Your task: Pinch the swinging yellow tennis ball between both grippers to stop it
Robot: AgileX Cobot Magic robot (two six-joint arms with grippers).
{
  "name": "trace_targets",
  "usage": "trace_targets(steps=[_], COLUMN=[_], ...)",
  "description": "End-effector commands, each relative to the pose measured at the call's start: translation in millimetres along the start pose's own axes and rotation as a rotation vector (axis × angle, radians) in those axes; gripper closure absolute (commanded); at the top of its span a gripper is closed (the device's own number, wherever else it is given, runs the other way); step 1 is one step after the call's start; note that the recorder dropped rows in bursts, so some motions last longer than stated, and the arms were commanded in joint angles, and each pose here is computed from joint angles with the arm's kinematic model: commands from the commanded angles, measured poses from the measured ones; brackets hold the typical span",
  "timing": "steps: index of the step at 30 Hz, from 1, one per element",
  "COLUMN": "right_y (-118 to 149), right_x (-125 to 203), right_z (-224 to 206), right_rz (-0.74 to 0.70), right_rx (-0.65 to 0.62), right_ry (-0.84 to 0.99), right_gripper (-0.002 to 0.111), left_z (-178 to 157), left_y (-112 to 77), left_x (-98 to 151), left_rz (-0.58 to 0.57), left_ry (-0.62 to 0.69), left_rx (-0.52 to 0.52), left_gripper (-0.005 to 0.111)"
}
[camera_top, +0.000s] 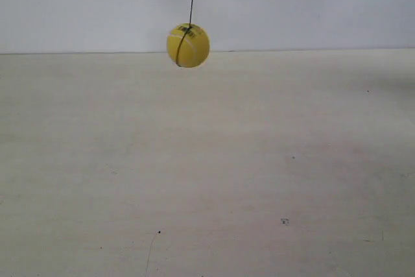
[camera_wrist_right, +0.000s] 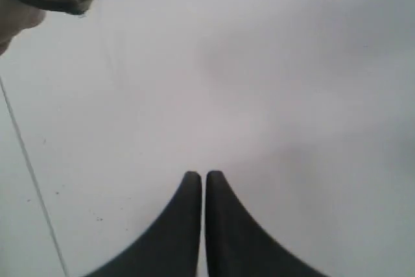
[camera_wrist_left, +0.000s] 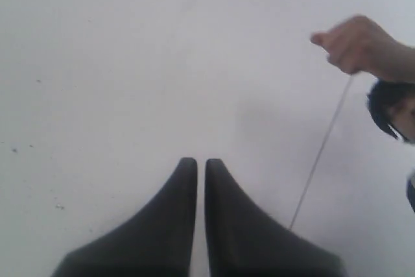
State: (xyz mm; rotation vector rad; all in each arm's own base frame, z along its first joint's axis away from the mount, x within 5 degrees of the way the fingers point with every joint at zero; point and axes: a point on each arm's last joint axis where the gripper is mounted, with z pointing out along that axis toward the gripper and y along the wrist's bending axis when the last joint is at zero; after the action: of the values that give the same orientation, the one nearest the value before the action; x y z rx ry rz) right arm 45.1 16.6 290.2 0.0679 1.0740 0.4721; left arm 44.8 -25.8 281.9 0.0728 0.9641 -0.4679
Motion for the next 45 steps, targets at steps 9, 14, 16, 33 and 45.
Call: trace_targets(steps=[9,14,16,33,45], right_y=[7.9,6.2,3.8,-18.4,-5.6], right_x=[38.7,63.5,74.4,154.8,179.2], right_z=[50.1,62.6,67.0,100.5,115.7], right_rz=[0.014,0.032,0.043,0.002,-0.043], right_rx=[-0.268,-0.398,-0.436,-0.597,-0.702], right_ry=[0.374,0.478,0.513,0.676,0.692], right_gripper=[0.108,0.108,0.108,0.108,0.108], left_z=[45.8,53.1,56.3,95.1,99.6], left_y=[-4.0,1.4,7.4,12.5,3.2], left_x=[49.5,76.2,88.8,171.5,197.8], left_rz=[-0.065,-0.070,-0.083,-0.087,-0.072], left_ry=[0.408,0.469,0.519,0.706,0.726], left_rx=[0.357,0.479,0.466,0.628,0.668], left_gripper=[0.102,0.102,0.102,0.102,0.102])
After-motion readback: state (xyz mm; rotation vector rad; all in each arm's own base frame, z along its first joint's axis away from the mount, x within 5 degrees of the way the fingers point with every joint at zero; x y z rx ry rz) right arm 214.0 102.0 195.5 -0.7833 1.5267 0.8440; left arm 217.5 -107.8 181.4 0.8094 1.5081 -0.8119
